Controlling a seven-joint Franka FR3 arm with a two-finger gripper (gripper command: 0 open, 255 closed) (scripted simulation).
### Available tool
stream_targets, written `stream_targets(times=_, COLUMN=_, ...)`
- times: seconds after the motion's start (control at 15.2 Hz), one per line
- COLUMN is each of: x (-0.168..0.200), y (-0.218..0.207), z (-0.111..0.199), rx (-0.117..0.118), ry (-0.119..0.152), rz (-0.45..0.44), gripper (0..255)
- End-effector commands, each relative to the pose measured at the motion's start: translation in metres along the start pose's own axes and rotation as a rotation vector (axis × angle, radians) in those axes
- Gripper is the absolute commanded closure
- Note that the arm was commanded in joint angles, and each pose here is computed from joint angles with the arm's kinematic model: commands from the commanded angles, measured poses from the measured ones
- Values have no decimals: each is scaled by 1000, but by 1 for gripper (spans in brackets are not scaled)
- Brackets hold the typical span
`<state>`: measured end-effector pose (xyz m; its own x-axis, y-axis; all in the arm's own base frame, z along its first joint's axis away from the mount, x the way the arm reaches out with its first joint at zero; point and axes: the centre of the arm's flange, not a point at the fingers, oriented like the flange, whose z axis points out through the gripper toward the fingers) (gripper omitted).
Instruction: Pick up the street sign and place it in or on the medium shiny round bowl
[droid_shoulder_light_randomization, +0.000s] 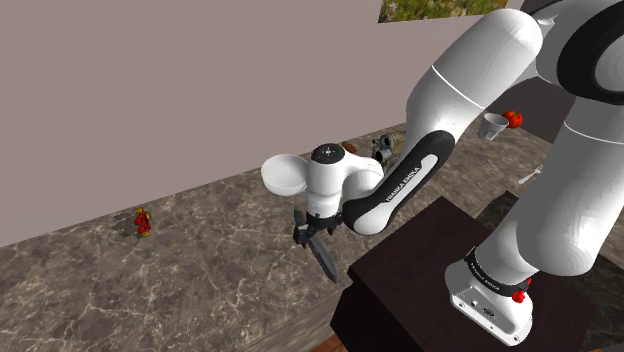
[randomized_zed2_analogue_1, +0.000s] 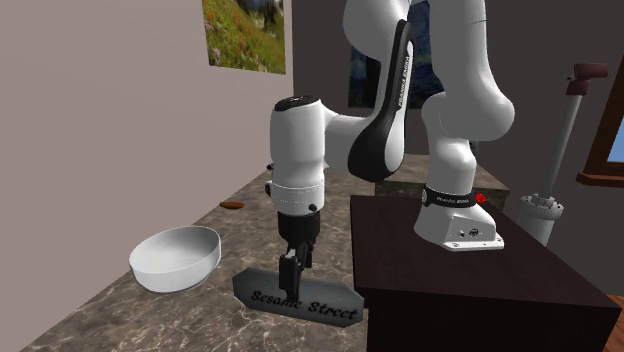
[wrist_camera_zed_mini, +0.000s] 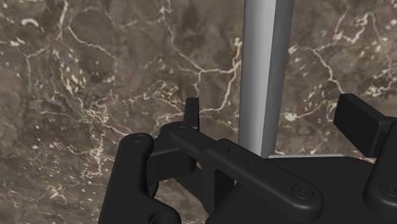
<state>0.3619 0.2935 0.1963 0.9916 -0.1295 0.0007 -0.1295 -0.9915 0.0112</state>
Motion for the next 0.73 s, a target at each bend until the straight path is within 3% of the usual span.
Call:
stream_targets(times=0.0, x=0, y=0, z=3, rx=0, ry=1, rz=0, gripper=0)
stream_targets(times=0.4, x=0, y=0, z=3, rx=0, ry=1, rz=0, gripper=0)
stream_targets(times=0.46, x=0, y=0, z=3, rx=0, ry=1, rz=0, gripper=255)
stream_targets(times=0.66, x=0, y=0, z=3, rx=0, ry=1, rz=0, gripper=255)
